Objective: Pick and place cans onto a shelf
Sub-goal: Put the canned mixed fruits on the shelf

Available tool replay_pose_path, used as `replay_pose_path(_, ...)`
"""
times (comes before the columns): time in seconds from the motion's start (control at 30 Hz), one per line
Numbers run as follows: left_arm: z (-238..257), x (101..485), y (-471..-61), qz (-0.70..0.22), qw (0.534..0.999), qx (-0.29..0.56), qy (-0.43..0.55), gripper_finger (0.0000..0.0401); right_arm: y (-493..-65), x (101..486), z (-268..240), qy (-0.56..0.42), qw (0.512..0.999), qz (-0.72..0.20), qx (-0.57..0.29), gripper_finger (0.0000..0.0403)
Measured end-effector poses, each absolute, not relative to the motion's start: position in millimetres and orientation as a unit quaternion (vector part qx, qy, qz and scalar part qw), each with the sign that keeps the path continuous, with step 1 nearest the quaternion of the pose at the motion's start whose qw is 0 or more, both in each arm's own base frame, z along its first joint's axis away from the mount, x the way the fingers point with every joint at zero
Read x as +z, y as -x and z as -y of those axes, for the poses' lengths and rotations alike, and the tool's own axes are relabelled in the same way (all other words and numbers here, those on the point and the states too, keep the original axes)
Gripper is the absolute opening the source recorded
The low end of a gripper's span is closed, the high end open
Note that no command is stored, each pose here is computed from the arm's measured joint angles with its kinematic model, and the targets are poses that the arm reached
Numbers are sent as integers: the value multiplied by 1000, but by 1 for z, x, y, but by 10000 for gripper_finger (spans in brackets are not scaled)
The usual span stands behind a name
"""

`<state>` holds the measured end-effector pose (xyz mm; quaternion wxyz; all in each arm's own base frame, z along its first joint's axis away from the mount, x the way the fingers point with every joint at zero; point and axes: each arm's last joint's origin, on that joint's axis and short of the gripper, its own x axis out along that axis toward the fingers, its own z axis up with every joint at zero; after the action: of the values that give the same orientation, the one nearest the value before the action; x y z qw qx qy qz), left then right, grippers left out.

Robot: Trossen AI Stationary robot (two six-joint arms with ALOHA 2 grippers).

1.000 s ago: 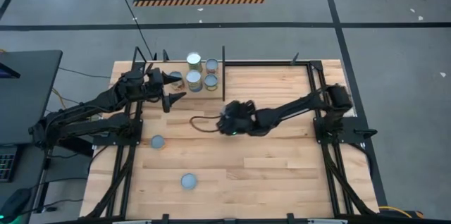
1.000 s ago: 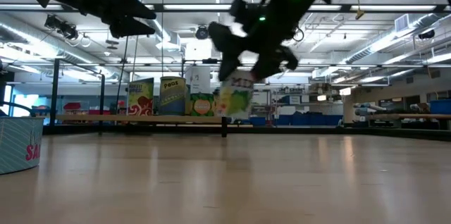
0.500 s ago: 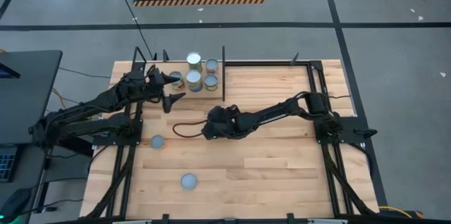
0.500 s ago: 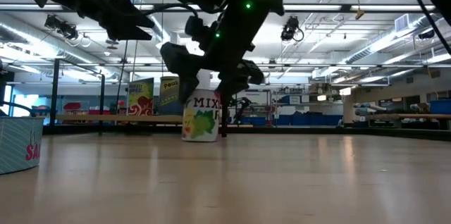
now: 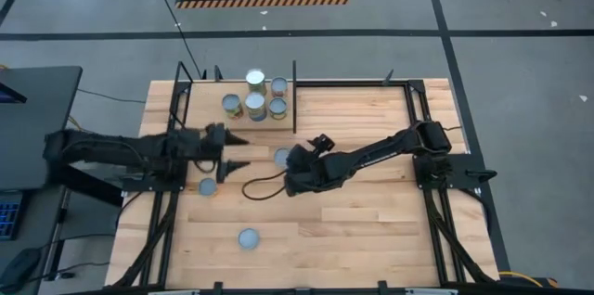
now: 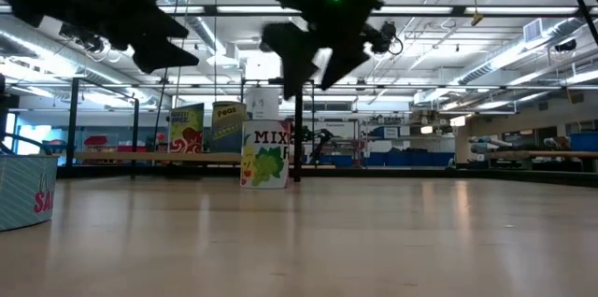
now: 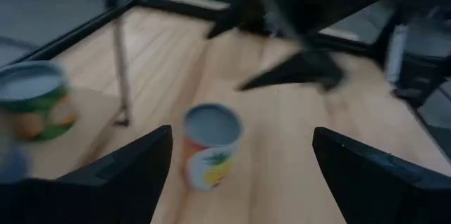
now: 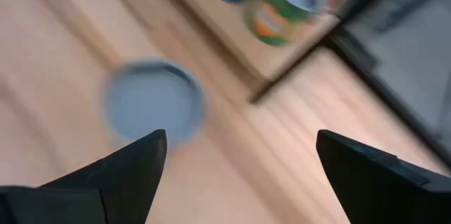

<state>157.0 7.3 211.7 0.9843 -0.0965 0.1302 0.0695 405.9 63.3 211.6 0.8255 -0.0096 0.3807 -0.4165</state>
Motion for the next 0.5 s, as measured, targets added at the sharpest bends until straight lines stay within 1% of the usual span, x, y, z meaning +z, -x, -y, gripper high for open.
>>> replay_pose_path(0.1, 11, 199, -156, -106, 988, 70, 91, 348, -397, 200, -61, 25, 809, -390, -439, 373)
replay_pose_path(0.27, 33, 179, -154, -119, 984, 123, 49, 348, -394, 177, -50, 25, 808, -396, -436, 373)
replay_pose_path(0.4, 42, 164, -156, -143, 975, 168, 24, 348, -399, 165, -42, 2, 825, -396, -403, 373)
replay_pose_path(0.5, 43, 155, -159, -154, 964, 214, 20, 347, -404, 165, -44, -14, 843, -389, -372, 373)
